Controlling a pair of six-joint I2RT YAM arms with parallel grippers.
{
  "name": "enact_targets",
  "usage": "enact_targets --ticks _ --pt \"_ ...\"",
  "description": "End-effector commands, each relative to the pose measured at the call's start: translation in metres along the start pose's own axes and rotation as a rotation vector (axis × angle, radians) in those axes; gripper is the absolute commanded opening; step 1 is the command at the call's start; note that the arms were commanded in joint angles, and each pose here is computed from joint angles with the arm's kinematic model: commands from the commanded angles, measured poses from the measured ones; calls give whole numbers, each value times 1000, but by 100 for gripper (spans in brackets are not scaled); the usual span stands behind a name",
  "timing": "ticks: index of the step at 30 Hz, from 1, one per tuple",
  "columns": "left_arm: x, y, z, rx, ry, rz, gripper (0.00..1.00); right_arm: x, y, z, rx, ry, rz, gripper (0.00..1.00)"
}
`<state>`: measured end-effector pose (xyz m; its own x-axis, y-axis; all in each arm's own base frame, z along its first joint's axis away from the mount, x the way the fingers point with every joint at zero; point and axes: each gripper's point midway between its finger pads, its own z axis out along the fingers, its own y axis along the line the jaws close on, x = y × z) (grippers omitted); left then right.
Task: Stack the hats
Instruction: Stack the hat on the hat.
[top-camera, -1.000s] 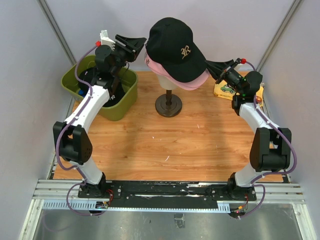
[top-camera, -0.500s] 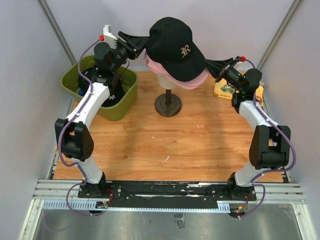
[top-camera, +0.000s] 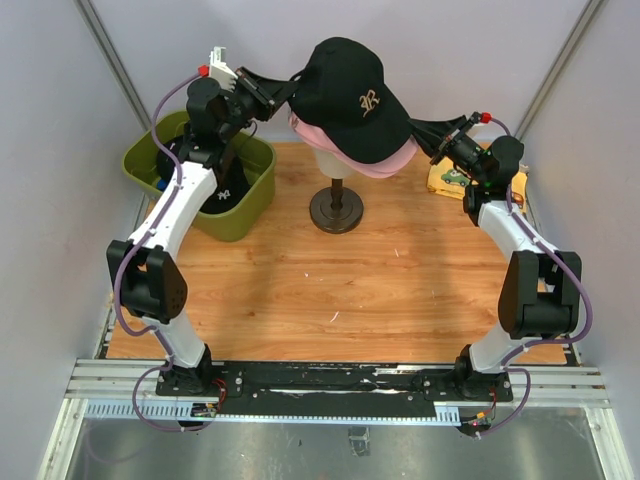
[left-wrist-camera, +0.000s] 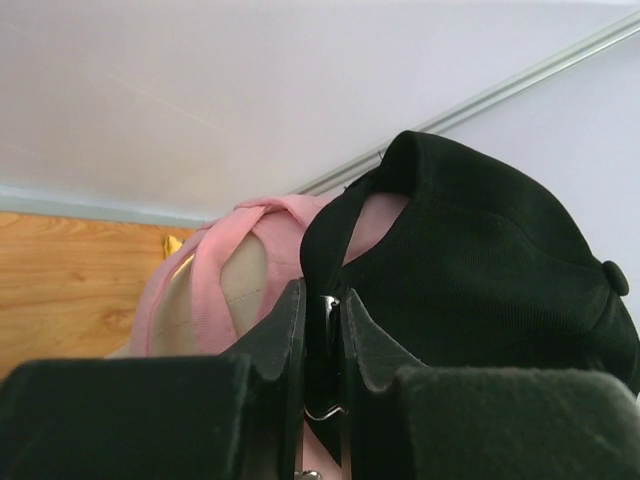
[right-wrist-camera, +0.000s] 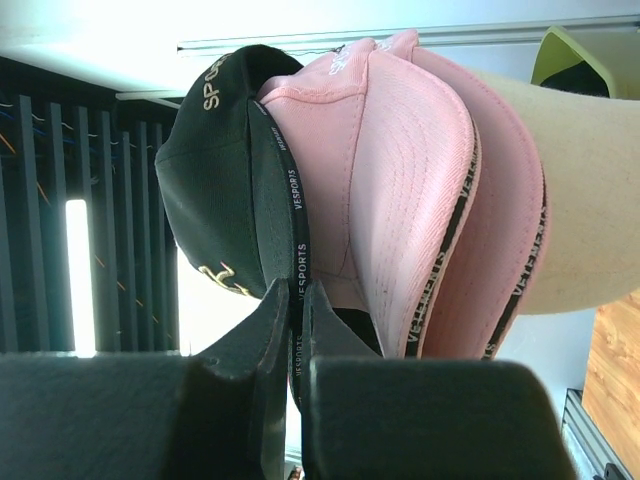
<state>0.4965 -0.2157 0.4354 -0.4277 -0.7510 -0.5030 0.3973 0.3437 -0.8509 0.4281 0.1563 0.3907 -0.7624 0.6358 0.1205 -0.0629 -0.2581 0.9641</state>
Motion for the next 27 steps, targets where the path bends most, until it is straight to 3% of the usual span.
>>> enact_targets --ticks 1,10,17,20,27 --pt "-8 -3 -9 -58 -9 63 9 4 -6 3 35 19 -32 1" --pt "-14 -5 -17 -80 -46 69 32 5 -6 3 51 17 -48 1" --pt "-14 -3 -22 -93 -58 59 37 6 -8 2 65 14 -51 5" --pt "-13 -2 -21 -92 -55 50 33 6 -7 2 62 9 -52 14" --pt "-11 -5 -23 -78 -49 36 3 8 6 3 39 3 -82 32"
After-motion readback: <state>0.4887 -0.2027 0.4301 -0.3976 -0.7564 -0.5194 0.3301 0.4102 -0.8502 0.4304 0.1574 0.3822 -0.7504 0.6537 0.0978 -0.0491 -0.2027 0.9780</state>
